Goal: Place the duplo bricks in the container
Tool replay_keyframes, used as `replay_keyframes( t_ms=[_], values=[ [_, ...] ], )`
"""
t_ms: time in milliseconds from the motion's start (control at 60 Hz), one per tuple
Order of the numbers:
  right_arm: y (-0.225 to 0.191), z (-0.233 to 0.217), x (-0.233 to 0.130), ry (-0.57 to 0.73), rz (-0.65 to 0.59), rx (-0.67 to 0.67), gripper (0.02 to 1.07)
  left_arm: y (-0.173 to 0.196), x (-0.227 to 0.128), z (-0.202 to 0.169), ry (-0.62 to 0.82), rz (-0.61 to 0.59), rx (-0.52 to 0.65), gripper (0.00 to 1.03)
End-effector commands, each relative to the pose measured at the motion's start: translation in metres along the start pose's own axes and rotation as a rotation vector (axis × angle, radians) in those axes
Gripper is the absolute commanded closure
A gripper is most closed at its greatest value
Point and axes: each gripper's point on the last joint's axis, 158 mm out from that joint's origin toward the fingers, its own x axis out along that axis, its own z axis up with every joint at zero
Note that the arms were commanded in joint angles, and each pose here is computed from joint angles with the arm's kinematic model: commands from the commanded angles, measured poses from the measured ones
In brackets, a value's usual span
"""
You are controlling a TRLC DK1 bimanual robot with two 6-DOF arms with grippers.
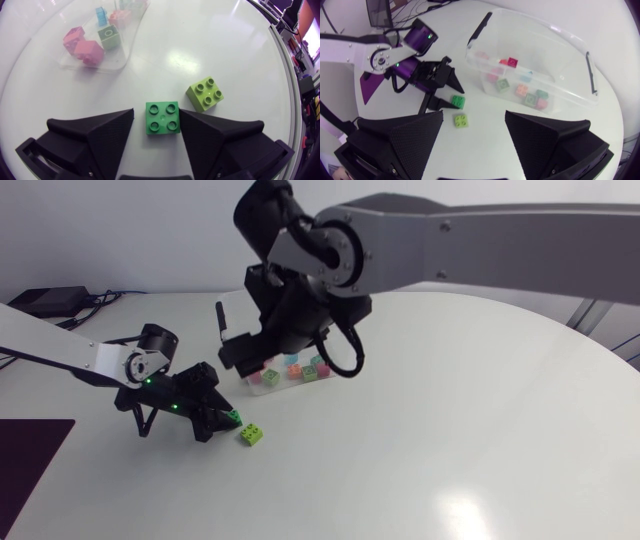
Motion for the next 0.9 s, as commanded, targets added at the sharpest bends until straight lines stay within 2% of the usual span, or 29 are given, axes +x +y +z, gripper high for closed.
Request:
replay_keyframes(
  t_ms=[0,200,500,633,883],
  values=[
    [0.017,-0.033,0.025,0.079,0.030,-0.067,0.17,0.003,0.003,0.001,0.004,-0.005,-0.016,0.78],
    [0.044,-0.072,0.059,0.177,0.072,-0.169,0.17,0.018,-0.035,0.008,-0.023,0.063,-0.038,0.78],
    [0.044,-0.101,0.099,0.290,0.067,-0.218,0.17,0.048,-0.155,0.086,-0.235,0.219,-0.037,0.78],
    [0.045,-0.102,0.107,0.315,0.063,-0.225,0.17,0.053,-0.175,0.111,-0.295,0.232,-0.036,0.78],
    [0.044,-0.106,0.124,0.373,0.052,-0.233,0.17,0.065,-0.186,0.147,-0.400,0.245,-0.062,0.78]
  ],
)
